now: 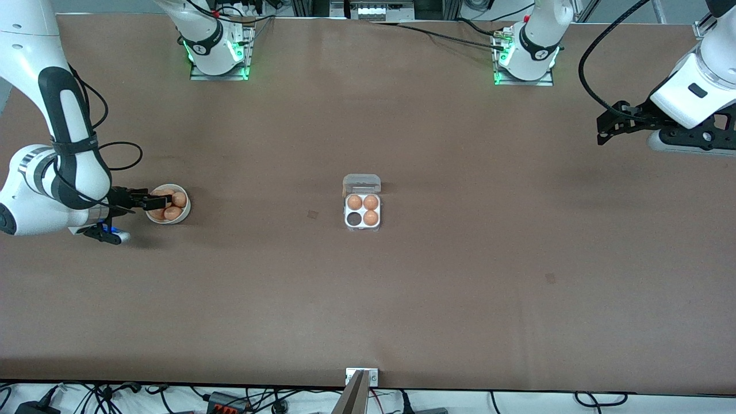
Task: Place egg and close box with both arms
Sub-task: 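Grasp one brown egg from the bowl with the right gripper and lift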
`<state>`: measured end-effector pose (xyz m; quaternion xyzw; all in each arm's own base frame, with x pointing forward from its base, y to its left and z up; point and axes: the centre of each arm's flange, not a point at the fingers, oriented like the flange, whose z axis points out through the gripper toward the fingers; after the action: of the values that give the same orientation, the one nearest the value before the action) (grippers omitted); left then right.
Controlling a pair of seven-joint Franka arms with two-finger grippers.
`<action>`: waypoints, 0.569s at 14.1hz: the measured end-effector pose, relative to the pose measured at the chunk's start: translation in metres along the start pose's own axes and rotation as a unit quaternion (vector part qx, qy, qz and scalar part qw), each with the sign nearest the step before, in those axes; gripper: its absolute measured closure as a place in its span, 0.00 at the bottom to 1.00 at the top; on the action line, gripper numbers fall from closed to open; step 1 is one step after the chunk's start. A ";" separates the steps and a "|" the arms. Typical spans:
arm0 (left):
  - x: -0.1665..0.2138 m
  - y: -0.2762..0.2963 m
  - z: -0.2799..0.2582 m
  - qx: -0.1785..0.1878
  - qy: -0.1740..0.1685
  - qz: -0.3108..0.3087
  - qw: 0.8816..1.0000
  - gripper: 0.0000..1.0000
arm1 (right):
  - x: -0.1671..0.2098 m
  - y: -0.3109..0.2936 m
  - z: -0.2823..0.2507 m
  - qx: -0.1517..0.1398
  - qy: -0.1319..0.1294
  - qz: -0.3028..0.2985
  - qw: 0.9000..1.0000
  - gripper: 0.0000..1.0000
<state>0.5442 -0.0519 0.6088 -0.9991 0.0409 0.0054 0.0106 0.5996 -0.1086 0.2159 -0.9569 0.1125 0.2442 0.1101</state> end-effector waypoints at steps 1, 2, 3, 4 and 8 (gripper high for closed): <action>0.000 0.000 0.000 0.000 0.000 0.000 1.000 0.00 | 0.000 0.001 0.000 0.000 0.000 0.000 1.000 0.10; 0.000 0.000 0.000 0.000 0.000 0.000 1.000 0.00 | 0.000 0.001 0.000 0.000 0.000 0.000 1.000 0.16; 0.000 0.000 0.000 0.000 0.000 0.000 1.000 0.00 | 0.000 0.001 0.001 0.001 0.000 0.000 1.000 0.25; 0.000 0.000 0.000 0.000 0.000 0.000 1.000 0.00 | 0.000 0.001 0.001 0.001 -0.001 0.000 1.000 0.25; 0.000 0.000 0.000 0.000 0.000 0.000 1.000 0.00 | 0.000 0.000 0.001 0.001 -0.001 -0.001 1.000 0.45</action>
<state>0.5442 -0.0519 0.6088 -0.9991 0.0409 0.0054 0.0106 0.5995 -0.1086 0.2150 -0.9566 0.1121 0.2447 0.1116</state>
